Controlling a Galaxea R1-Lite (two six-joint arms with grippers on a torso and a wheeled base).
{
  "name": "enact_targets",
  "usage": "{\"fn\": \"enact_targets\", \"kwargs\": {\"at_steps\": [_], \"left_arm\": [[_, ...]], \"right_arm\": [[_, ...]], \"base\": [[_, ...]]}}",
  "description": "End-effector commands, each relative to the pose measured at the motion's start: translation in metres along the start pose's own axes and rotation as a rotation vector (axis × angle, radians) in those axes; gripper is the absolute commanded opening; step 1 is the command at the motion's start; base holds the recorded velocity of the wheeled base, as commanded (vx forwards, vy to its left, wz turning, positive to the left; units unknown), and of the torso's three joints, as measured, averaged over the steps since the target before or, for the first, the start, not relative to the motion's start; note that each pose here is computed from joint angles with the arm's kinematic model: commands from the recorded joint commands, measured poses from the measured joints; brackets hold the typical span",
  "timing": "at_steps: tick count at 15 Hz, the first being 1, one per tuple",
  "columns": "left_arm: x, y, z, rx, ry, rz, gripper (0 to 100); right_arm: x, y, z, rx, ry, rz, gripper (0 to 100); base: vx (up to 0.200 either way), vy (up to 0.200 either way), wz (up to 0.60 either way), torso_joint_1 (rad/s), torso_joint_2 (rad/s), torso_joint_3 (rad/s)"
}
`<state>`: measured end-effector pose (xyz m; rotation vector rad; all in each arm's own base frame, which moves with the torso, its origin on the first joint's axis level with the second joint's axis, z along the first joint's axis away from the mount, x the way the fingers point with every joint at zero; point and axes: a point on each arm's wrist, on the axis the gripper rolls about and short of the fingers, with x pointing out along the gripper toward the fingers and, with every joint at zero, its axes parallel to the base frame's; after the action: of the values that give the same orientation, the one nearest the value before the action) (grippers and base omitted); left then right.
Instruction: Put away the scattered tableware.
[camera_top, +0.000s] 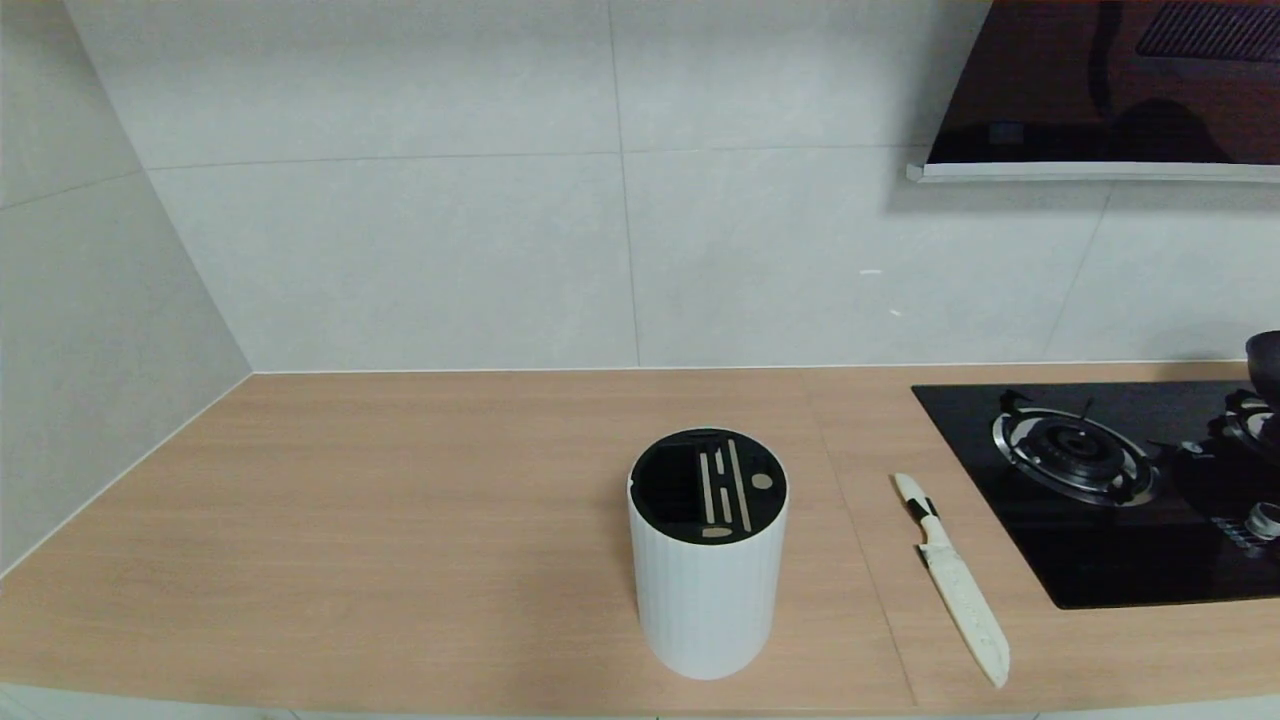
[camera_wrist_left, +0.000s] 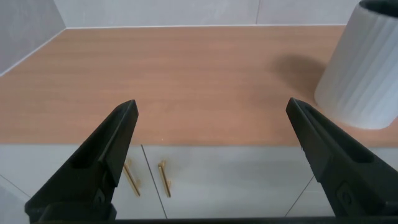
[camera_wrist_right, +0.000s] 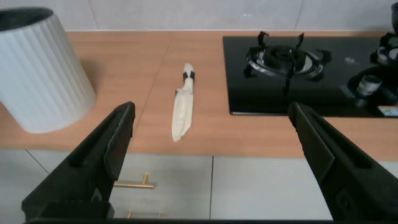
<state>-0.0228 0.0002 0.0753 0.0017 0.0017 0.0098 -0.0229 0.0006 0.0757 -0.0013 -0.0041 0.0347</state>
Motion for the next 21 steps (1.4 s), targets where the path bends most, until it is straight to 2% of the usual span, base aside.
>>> {"fn": "enact_targets", "kwargs": {"at_steps": [1,9,10,11,12,14,17,18,20,21], "left_arm": [[0.0,0.0,0.0,0.0,0.0,0.001,100],[0.0,0.0,0.0,0.0,0.0,0.001,100],[0.0,0.0,0.0,0.0,0.0,0.001,100],[0.0,0.0,0.0,0.0,0.0,0.001,100],[0.0,0.0,0.0,0.0,0.0,0.001,100],[0.0,0.0,0.0,0.0,0.0,0.001,100],[0.0,0.0,0.0,0.0,0.0,0.001,100],[0.0,0.0,0.0,0.0,0.0,0.001,100],[0.0,0.0,0.0,0.0,0.0,0.001,100],[0.0,0.0,0.0,0.0,0.0,0.001,100]], "right_arm": [[0.0,0.0,0.0,0.0,0.001,0.001,100],[0.0,0.0,0.0,-0.005,-0.001,-0.002,100],[-0.001,0.0,0.004,-0.002,-0.025,-0.004,100],[-0.007,0.0,0.026,0.009,-0.137,0.007,100],[-0.008,0.0,0.034,0.014,-0.154,0.014,100],[-0.001,0.001,0.041,0.003,-0.028,0.074,100],[0.032,0.002,0.056,0.019,0.217,0.14,100],[0.038,0.002,0.06,0.022,0.247,0.149,100],[0.069,0.004,0.076,0.022,0.383,0.198,100],[0.083,0.006,0.082,0.019,0.422,0.224,100]], "base": [[0.0,0.0,0.0,0.0,0.0,0.0],[0.0,0.0,0.0,0.0,0.0,0.0],[0.0,0.0,0.0,0.0,0.0,0.0],[0.0,0.0,0.0,0.0,0.0,0.0],[0.0,0.0,0.0,0.0,0.0,0.0],[0.0,0.0,0.0,0.0,0.0,0.0],[0.0,0.0,0.0,0.0,0.0,0.0],[0.0,0.0,0.0,0.0,0.0,0.0],[0.0,0.0,0.0,0.0,0.0,0.0],[0.0,0.0,0.0,0.0,0.0,0.0]]}}
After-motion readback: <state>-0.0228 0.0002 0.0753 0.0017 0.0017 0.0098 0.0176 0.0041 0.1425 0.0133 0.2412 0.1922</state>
